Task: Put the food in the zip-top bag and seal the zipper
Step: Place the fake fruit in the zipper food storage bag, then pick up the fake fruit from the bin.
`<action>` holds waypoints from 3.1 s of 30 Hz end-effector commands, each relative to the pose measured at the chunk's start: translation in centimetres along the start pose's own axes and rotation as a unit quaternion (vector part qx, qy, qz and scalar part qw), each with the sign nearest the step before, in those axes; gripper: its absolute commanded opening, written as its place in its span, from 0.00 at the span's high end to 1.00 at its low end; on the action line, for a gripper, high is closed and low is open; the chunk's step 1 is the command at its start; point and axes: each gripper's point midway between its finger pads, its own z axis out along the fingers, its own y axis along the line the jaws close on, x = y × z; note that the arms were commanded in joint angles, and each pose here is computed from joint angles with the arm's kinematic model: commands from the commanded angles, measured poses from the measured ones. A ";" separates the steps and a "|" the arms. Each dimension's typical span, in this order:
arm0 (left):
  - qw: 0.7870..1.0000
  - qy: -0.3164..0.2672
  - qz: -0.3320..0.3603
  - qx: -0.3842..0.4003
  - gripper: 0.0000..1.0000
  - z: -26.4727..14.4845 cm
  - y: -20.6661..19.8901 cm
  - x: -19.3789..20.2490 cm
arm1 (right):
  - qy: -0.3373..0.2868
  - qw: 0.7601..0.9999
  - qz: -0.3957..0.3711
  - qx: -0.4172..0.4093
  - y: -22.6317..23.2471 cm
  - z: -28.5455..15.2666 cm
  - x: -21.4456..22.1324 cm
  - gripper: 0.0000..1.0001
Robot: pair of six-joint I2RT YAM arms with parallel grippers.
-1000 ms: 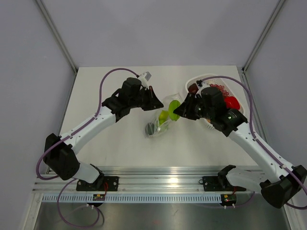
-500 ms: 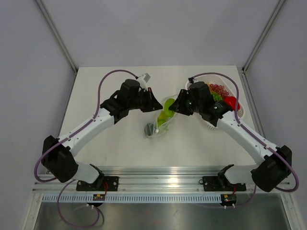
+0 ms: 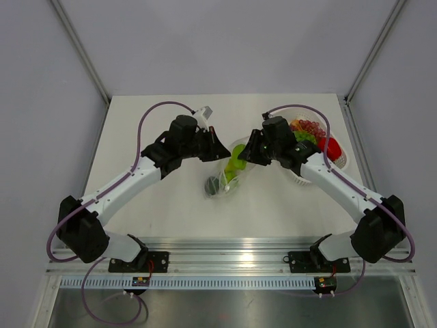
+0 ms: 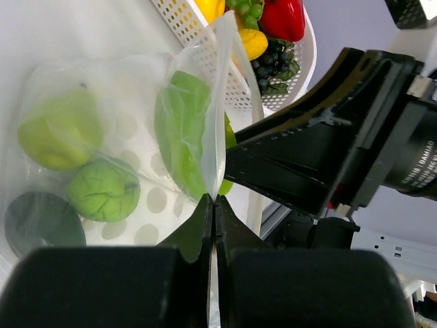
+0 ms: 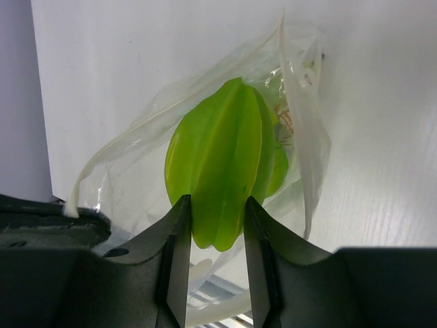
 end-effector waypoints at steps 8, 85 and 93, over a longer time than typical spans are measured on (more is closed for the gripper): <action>0.999 -0.025 0.016 0.033 1.00 -1.3 -1.9 -1.3 | -0.004 1.000 -0.012 0.015 -0.3 1.2 -0.4 0.26; 0.998 0.012 0.051 0.016 1.00 -0.5 -1.3 -0.2 | -0.090 0.882 -0.101 0.450 -26.0 3.2 -20.1 0.37; 0.998 0.014 0.055 0.010 1.00 -0.4 -1.0 -0.1 | -0.080 0.866 -0.121 0.479 -26.8 4.3 -19.6 0.49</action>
